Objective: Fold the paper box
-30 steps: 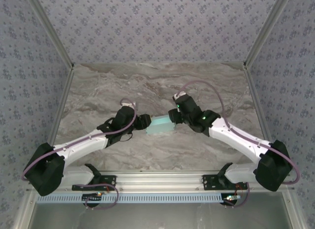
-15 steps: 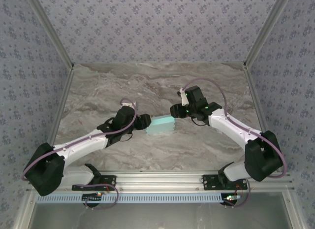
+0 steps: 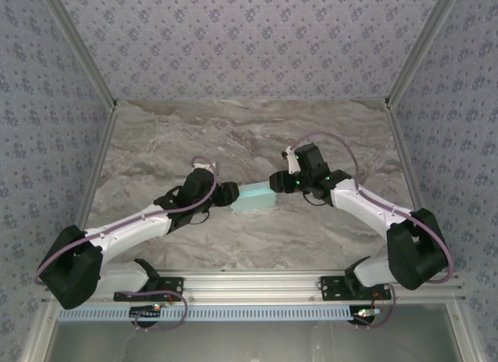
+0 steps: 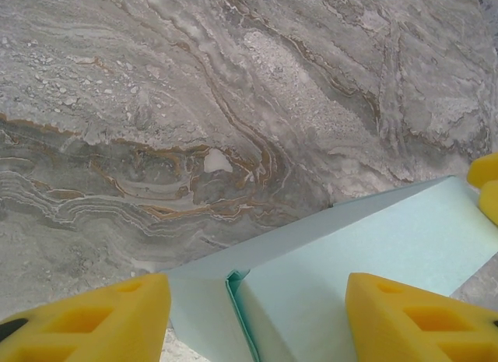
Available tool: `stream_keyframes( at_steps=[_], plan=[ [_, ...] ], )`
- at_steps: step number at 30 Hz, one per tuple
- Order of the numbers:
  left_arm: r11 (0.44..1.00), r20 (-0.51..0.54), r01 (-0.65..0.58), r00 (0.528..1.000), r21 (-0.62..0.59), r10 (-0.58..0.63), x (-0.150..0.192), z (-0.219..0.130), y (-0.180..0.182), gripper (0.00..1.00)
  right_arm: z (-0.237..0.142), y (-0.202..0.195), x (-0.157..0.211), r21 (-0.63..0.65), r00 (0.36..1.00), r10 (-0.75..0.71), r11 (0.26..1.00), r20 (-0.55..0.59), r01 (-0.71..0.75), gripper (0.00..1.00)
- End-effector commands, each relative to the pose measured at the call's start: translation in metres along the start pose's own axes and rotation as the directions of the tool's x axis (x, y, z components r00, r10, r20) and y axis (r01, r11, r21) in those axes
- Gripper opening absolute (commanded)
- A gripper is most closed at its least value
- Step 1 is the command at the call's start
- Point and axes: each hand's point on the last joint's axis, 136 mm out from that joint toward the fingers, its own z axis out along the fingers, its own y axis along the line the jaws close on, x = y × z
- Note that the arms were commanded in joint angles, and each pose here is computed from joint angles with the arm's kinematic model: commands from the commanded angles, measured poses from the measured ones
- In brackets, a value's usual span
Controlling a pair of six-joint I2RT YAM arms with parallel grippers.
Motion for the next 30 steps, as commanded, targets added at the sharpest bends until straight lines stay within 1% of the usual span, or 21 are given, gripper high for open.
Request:
stream_keyframes(
  at_steps=[1, 6, 14, 17, 19, 25, 30],
  plan=[
    [0.996, -0.079, -0.030, 0.997, -0.089, 0.022, 0.024, 0.005, 0.024, 0.61, 0.006, -0.017, 0.039, 0.047, 0.993, 0.048, 0.998, -0.109, -0.043, 0.48],
    [0.995, -0.086, -0.030, 0.996, -0.099, 0.022, 0.027, 0.004, 0.027, 0.60, 0.008, -0.023, 0.051, 0.065, 0.989, 0.058, 0.997, -0.133, -0.050, 0.47],
    [0.991, -0.128, 0.000, 0.992, -0.131, -0.017, 0.050, 0.004, 0.046, 0.57, 0.011, -0.034, 0.078, 0.096, 0.980, 0.090, 0.993, -0.176, -0.074, 0.46],
    [0.991, -0.138, 0.007, 0.990, -0.137, -0.026, 0.055, 0.005, 0.050, 0.56, 0.012, -0.037, 0.083, 0.105, 0.978, 0.094, 0.992, -0.187, -0.075, 0.46],
    [0.992, -0.131, 0.002, 0.991, -0.129, -0.019, 0.051, 0.004, 0.046, 0.56, 0.011, -0.035, 0.080, 0.101, 0.979, 0.088, 0.992, -0.182, -0.071, 0.46],
    [0.995, -0.084, -0.034, 0.996, -0.098, 0.025, 0.026, -0.001, 0.027, 0.56, 0.007, -0.023, 0.057, 0.085, 0.988, 0.046, 0.996, -0.151, -0.033, 0.46],
    [0.996, -0.069, -0.035, 0.997, -0.081, 0.030, 0.019, -0.004, 0.021, 0.56, 0.008, -0.026, 0.061, 0.096, 0.985, 0.044, 0.995, -0.165, -0.029, 0.46]
  ],
)
